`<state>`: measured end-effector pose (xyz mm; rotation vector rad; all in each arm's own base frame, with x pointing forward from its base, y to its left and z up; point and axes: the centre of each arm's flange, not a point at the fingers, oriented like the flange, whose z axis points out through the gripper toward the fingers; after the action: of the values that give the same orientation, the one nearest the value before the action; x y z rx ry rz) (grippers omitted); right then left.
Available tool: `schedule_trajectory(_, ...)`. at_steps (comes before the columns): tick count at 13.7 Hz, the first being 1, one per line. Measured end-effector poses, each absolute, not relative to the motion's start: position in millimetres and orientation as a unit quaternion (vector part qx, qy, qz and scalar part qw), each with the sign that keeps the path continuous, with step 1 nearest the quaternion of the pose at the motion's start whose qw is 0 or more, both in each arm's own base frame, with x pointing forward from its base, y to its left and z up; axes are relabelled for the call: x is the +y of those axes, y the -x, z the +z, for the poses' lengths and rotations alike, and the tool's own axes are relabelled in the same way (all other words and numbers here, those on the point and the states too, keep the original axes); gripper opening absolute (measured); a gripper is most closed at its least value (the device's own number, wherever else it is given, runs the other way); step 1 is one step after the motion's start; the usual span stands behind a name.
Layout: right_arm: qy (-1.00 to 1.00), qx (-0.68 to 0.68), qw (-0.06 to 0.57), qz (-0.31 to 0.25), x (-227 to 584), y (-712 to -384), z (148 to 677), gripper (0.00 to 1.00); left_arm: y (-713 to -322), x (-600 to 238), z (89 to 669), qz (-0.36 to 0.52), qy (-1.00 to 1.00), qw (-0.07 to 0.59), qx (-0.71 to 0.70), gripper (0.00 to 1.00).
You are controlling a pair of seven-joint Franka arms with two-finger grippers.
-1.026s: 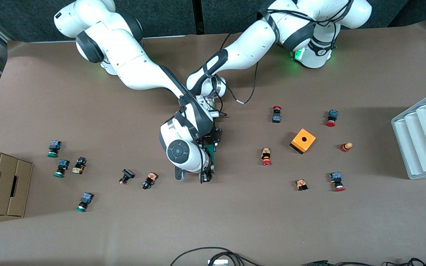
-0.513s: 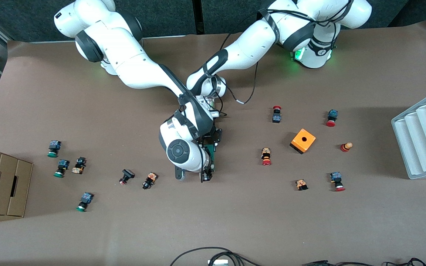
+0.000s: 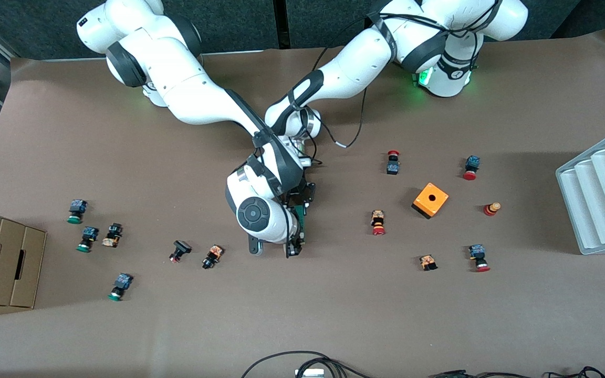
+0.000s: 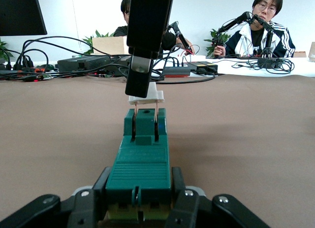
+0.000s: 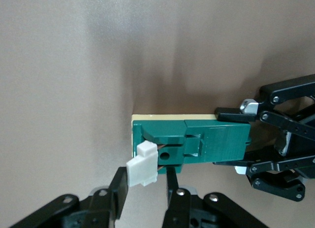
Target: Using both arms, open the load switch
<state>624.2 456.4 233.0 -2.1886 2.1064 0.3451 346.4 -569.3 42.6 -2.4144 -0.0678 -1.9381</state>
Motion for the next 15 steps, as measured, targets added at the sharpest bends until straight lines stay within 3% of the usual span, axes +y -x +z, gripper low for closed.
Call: schedule_trajectory(15,0.730,0.672,0.018,0.123,464.2,-607.4,242.0,0.37,-346.2,-569.5,42.5,-0.626,0.779,0.022,-0.022,0.54)
